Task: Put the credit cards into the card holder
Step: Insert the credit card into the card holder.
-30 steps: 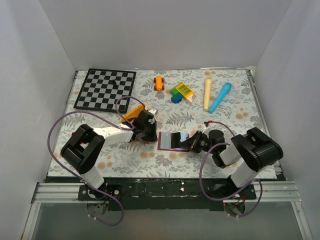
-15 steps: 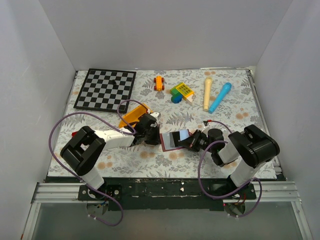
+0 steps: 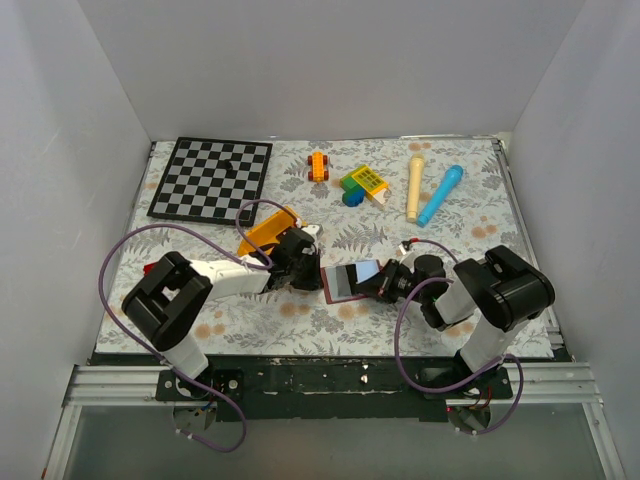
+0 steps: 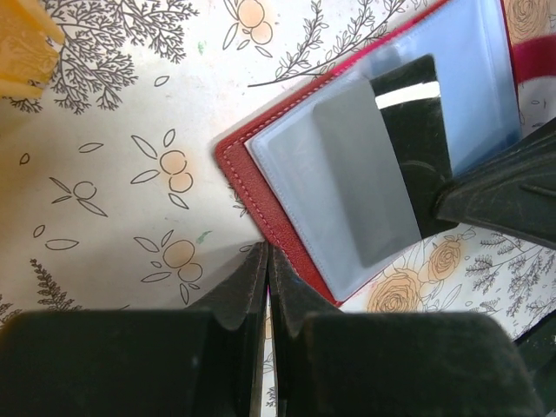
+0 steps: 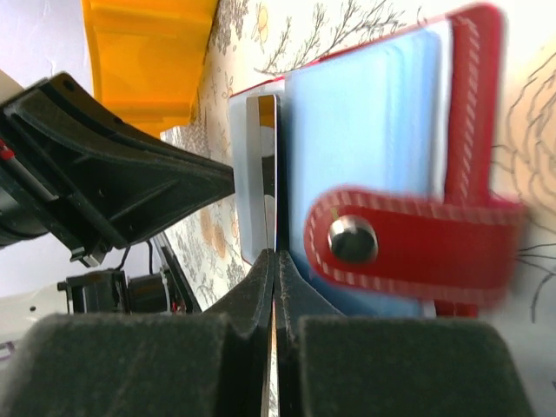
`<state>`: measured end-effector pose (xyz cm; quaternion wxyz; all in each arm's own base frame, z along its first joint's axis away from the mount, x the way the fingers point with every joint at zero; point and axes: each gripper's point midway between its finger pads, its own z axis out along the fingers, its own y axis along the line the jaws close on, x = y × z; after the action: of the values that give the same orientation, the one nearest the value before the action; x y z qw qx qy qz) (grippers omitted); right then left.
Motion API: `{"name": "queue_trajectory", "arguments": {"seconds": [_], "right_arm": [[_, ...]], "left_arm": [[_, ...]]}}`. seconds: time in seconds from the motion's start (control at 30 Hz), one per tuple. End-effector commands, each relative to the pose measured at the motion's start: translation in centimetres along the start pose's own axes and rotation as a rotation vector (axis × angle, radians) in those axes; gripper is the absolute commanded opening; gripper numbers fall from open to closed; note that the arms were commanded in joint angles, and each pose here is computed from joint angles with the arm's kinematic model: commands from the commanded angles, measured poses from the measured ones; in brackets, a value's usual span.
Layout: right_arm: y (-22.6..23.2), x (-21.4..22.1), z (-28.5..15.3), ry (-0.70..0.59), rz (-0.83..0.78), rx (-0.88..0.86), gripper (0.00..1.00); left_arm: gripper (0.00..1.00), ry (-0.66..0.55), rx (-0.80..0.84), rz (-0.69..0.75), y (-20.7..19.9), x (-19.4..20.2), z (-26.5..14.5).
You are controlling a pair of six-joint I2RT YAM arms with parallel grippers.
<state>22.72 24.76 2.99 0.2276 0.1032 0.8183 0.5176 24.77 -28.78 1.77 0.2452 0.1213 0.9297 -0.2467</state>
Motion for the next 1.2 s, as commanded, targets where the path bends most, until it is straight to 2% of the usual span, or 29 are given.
{"name": "queue_trajectory", "arguments": {"seconds": [0.0, 0.33, 0.63, 0.83, 0.97, 1.03, 1.17], "right_arm": [[1.0, 1.3, -0.1, 0.095, -0.063, -0.048, 0.01], [0.9, 1.8, -0.4, 0.145, -0.114, -0.027, 0.01], [0.4, 1.0, 0.2, 0.081, -0.085, 0.01, 0.01], [0.8, 1.2, 0.5, 0.083, -0.08, 0.009, 0.02], [1.3, 1.3, -0.2, 0.079, -0.091, 0.011, 0.27], [1.6, 1.1, -0.8, 0.071, -0.122, 0.033, 0.45], [1.8, -0.4, -2.3, 0.029, -0.237, 0.137, 0.51]], "left_arm": [[0.0, 0.133, -0.047, 0.008, 1.2, 3.8, 0.6], [0.0, 0.131, -0.041, 0.01, 0.8, 3.4, 0.8], [0.0, 0.141, -0.005, -0.011, 0.2, 3.7, 0.5], [0.0, 0.144, 0.026, -0.023, -0.6, 4.0, 0.5], [0.0, 0.151, 0.02, -0.028, -0.5, 4.3, 0.7], [0.0, 0.147, 0.02, -0.032, -0.5, 4.3, 0.7], [0.0, 0.144, 0.018, -0.03, -0.5, 4.3, 0.6]]}}
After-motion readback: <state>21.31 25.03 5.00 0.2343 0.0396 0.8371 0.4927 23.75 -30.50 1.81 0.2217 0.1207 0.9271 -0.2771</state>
